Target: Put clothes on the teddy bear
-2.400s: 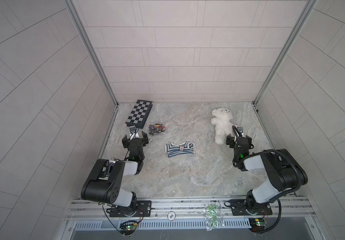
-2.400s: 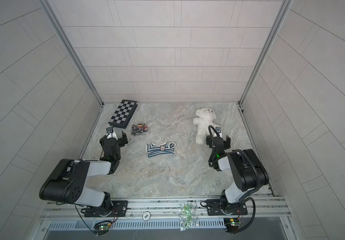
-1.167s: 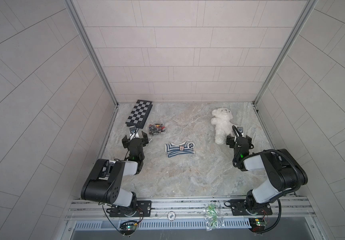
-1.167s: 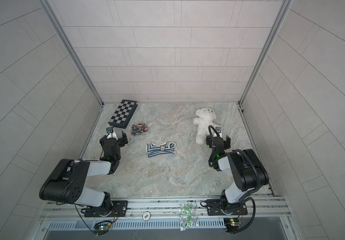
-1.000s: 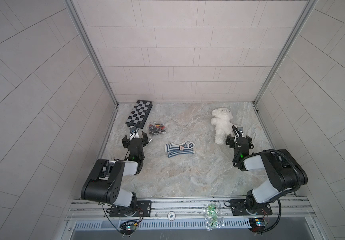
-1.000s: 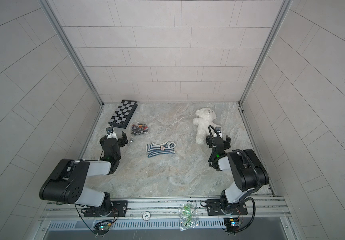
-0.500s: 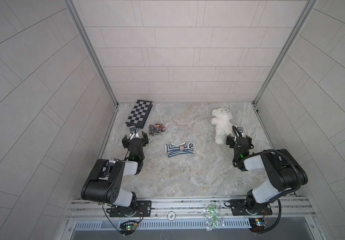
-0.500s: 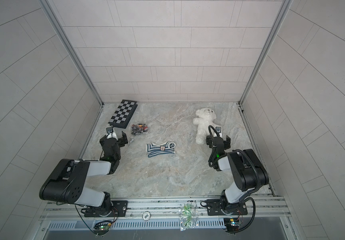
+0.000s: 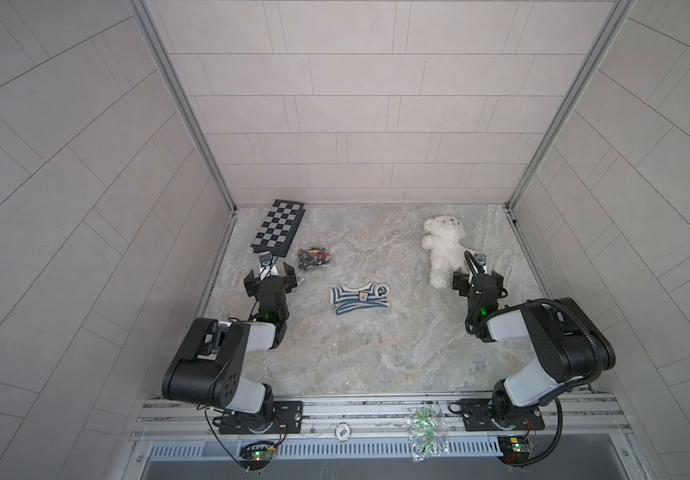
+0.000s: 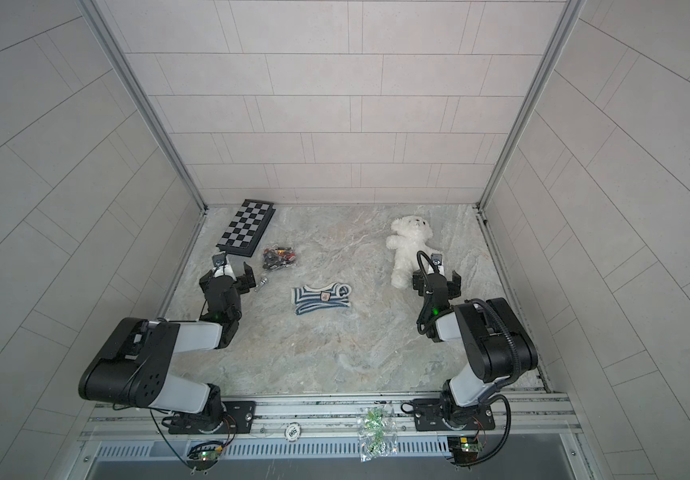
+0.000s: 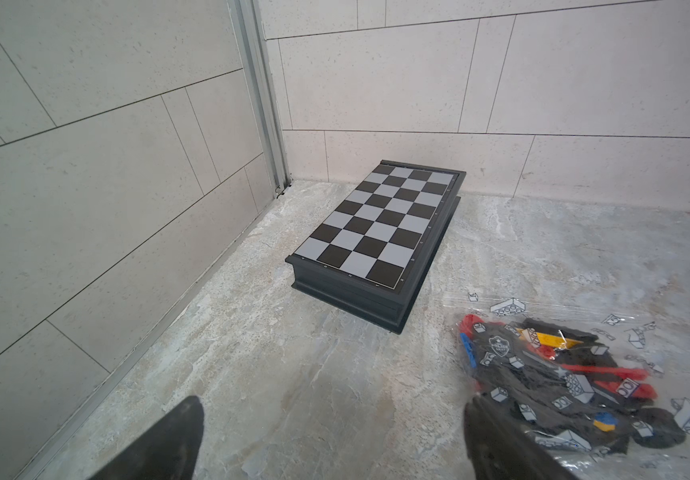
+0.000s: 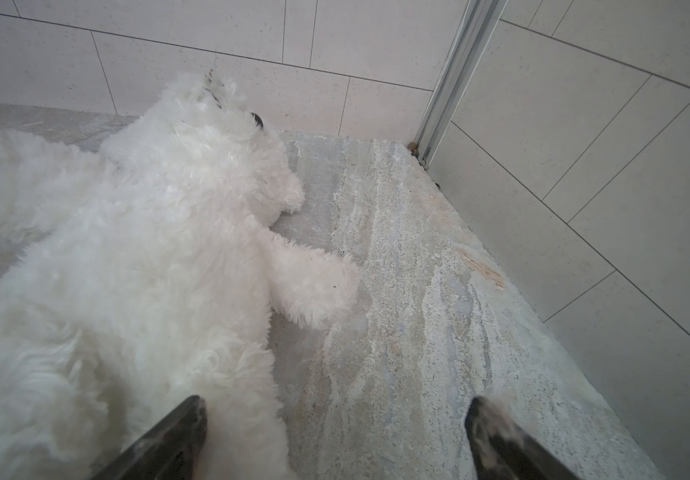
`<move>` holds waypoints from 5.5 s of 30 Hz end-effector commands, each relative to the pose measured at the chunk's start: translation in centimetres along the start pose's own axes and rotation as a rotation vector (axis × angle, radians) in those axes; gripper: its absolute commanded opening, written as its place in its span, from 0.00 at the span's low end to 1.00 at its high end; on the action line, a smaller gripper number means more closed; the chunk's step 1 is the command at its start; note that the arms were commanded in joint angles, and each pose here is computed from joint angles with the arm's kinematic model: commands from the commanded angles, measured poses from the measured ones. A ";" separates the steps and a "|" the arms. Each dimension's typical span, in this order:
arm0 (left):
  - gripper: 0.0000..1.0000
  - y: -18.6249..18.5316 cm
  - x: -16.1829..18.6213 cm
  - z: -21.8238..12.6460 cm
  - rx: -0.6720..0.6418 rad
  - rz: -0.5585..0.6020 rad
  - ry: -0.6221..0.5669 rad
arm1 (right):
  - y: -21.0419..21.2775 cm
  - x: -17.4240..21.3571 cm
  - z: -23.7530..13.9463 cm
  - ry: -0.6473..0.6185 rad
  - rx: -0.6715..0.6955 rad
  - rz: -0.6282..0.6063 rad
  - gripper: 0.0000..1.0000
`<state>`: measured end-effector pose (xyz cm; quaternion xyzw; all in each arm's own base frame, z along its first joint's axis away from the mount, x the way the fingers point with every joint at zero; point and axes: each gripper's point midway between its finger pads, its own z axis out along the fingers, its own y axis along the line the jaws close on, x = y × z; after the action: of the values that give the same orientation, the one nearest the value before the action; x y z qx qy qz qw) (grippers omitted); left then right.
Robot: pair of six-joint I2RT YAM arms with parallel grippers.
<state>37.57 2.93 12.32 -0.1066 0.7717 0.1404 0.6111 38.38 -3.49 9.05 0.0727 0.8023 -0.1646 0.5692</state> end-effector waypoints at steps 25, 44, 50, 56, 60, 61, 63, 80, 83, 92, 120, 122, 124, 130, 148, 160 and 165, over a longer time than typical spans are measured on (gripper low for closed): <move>1.00 -1.7 -5.6 -4.3 0.145 -0.124 0.020 | -1.8 -8.8 -2.6 0.103 0.035 0.180 1.00; 1.00 -16.4 -6.5 -13.4 0.703 -0.279 0.265 | 8.5 -2.1 2.3 0.724 -0.279 -0.003 0.98; 1.00 -19.7 -4.9 -14.1 0.763 -0.212 0.347 | 8.2 0.1 3.2 0.754 -0.226 -0.019 0.89; 1.00 -21.0 -4.5 -14.5 0.779 -0.205 0.356 | 7.9 1.1 3.4 0.765 -0.199 -0.021 0.68; 1.00 -20.9 -4.3 -14.5 0.775 -0.202 0.356 | 7.5 0.7 3.3 0.747 -0.181 -0.021 0.47; 1.00 -20.8 -4.3 -14.6 0.775 -0.200 0.355 | 7.4 0.6 3.2 0.744 -0.181 -0.017 0.42; 1.00 -20.7 -4.3 -14.6 0.774 -0.201 0.355 | 7.4 0.4 3.1 0.735 -0.182 -0.012 0.33; 1.00 -18.8 -4.7 -15.3 0.754 -0.186 0.337 | 5.9 -5.5 -1.5 0.546 -0.249 0.054 0.00; 1.00 -18.2 -5.0 -15.1 0.752 -0.198 0.338 | 6.5 -7.4 -4.1 0.474 -0.312 0.066 0.00; 1.00 -13.1 -7.6 -13.2 0.664 -0.276 0.299 | 14.0 -10.4 -15.4 0.297 -0.632 0.091 0.00; 1.00 -8.2 -8.6 -15.1 0.578 -0.284 0.243 | 37.7 -1.8 -30.5 0.566 -1.176 0.138 0.03; 1.00 -8.4 -8.0 -15.0 0.581 -0.283 0.256 | 37.5 -2.2 -30.5 0.563 -1.179 0.129 0.13; 1.00 -8.6 -7.5 -14.9 0.583 -0.283 0.267 | 36.5 -3.0 -30.0 0.544 -1.161 0.120 0.22; 1.00 -9.3 -6.1 -14.7 0.602 -0.283 0.298 | 33.0 -5.4 -27.7 0.452 -1.120 0.107 0.56; 1.00 -12.0 -2.4 -15.0 0.664 -0.276 0.394 | 27.0 -2.9 -13.1 0.584 -0.886 -0.025 0.73; 1.00 -12.8 -1.5 -15.8 0.682 -0.255 0.414 | 28.9 2.3 -9.4 0.776 -0.850 -0.110 0.60; 1.00 -12.8 -1.6 -15.9 0.683 -0.250 0.413 | 28.8 2.8 -9.1 0.781 -0.834 -0.108 0.37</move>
<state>27.61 -14.60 15.96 -0.0155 0.8642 -0.2245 0.4500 38.14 26.65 3.84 -0.1410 0.9516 0.1822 0.2036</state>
